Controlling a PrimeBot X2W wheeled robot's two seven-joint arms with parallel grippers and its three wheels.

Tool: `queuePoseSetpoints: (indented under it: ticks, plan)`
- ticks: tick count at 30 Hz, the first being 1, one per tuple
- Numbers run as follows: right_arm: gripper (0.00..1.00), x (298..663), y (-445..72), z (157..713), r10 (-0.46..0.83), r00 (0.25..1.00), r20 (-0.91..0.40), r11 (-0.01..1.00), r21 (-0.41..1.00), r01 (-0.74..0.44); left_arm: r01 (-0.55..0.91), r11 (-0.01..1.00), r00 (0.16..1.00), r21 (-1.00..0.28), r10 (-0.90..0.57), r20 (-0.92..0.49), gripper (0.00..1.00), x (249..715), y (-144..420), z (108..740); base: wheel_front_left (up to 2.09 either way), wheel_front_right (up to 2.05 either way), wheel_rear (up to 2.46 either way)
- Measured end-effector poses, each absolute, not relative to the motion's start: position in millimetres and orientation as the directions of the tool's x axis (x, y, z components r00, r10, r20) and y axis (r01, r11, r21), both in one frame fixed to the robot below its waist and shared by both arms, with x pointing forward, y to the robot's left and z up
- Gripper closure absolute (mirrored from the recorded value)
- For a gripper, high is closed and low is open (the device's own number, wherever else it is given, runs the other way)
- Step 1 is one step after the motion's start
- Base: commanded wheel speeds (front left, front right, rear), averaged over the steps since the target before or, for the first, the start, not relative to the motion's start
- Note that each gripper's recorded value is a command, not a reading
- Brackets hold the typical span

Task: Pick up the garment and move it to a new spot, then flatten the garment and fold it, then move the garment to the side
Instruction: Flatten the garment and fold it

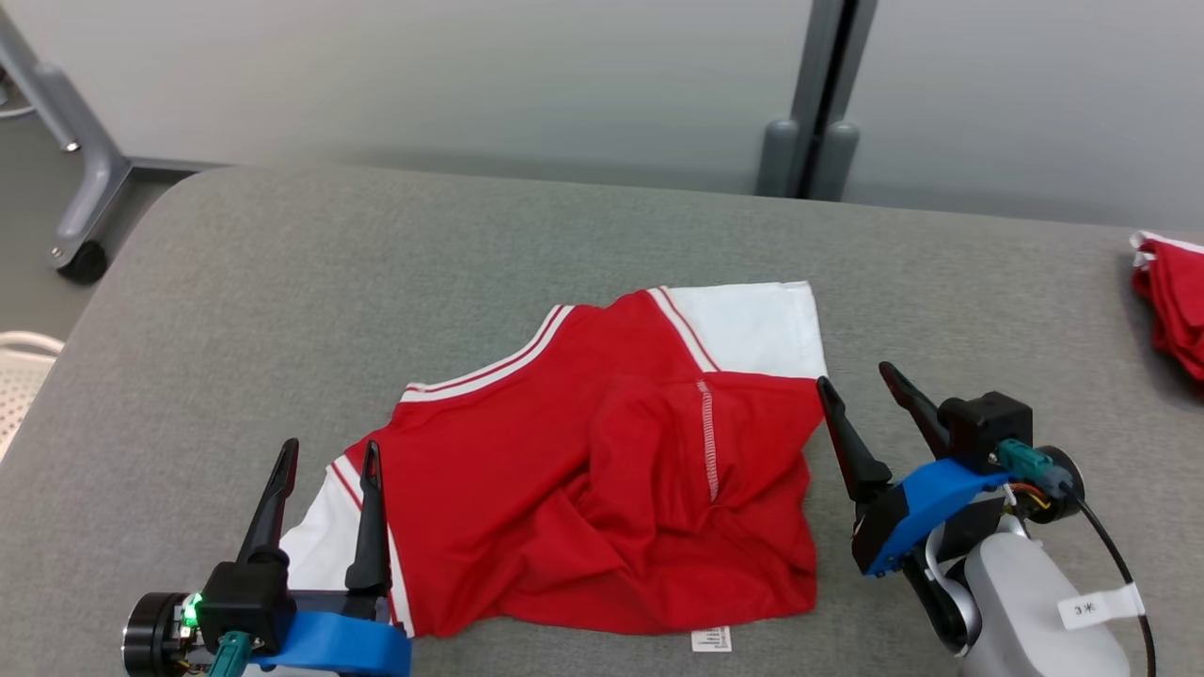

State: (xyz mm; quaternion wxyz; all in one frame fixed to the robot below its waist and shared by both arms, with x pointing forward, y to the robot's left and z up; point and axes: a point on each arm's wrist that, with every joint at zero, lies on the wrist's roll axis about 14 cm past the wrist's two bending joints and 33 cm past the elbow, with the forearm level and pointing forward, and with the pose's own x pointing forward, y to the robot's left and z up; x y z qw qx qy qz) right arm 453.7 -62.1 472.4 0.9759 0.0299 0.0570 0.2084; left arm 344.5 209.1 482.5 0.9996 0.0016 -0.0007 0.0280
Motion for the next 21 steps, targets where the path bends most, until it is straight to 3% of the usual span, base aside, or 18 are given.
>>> queuePoseSetpoints:
  ticks: [16,17,18,19,21]
  plan:
    - [0.0,469,-27,380,0.467,0.796,-0.385,0.881,0.133,-0.453,-0.133,0.991,0.99,-0.011,0.133,-0.045,0.0,341,226,471,0.0,0.0,0.0]
    - [0.28,468,-23,377,0.473,0.788,-0.394,0.879,0.145,-0.454,-0.137,0.99,0.989,-0.012,0.137,-0.048,0.0,340,227,470,0.0,0.0,0.0]
    - [0.91,466,-20,375,0.478,0.782,-0.401,0.876,0.153,-0.457,-0.141,0.99,0.989,-0.011,0.14,-0.05,0.0,340,228,469,0.0,0.0,0.0]
    - [1.0,465,-18,374,0.481,0.779,-0.402,0.875,0.159,-0.458,-0.141,0.99,0.989,-0.011,0.14,-0.05,0.0,340,228,469,0.0,0.0,0.0]
    - [1.0,464,-16,374,0.486,0.776,-0.401,0.872,0.163,-0.461,-0.141,0.99,0.989,-0.012,0.14,-0.05,0.0,341,227,469,0.0,0.0,0.0]
